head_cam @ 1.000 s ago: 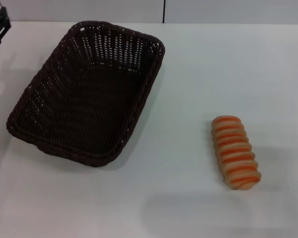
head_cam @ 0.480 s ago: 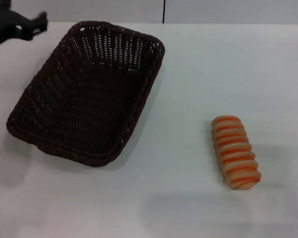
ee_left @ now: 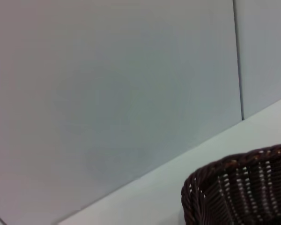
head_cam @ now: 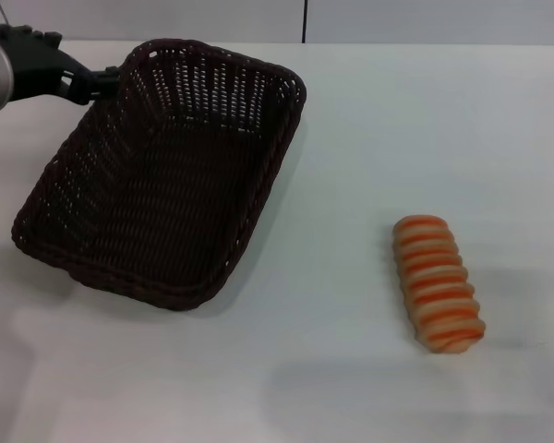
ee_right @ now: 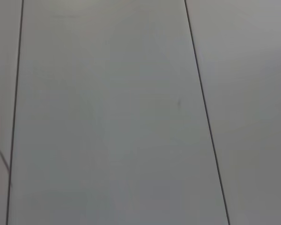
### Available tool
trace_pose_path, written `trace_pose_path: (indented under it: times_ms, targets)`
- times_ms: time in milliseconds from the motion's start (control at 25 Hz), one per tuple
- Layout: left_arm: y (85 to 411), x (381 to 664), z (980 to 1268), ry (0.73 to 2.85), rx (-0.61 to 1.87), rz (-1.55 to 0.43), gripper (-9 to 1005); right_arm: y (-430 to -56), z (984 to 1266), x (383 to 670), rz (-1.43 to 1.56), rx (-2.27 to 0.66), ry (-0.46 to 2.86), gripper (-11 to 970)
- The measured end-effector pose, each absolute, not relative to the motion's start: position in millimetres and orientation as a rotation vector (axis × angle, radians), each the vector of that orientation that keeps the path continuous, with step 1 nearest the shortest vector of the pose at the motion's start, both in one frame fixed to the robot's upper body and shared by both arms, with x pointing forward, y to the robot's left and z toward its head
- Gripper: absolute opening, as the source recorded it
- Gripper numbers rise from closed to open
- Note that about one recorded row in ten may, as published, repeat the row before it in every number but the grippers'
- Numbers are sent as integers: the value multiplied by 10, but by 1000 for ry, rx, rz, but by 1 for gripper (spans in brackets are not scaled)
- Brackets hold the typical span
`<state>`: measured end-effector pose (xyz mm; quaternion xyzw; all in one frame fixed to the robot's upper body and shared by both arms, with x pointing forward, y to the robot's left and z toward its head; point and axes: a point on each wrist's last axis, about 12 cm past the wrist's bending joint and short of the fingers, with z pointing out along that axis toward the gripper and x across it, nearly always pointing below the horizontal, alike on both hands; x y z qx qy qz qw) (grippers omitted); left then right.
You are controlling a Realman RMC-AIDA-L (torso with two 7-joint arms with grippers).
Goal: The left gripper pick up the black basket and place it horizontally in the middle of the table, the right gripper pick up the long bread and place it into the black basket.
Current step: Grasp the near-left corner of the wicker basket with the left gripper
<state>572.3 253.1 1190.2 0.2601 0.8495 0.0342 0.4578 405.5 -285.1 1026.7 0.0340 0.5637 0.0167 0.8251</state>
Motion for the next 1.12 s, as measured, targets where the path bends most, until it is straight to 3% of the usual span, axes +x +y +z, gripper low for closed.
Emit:
trace_pose_path:
  times_ms: [1120]
  targets:
    - [2545,5842,11497,2341,695,99,715,-2869,10259,3996,31,75,1199,805]
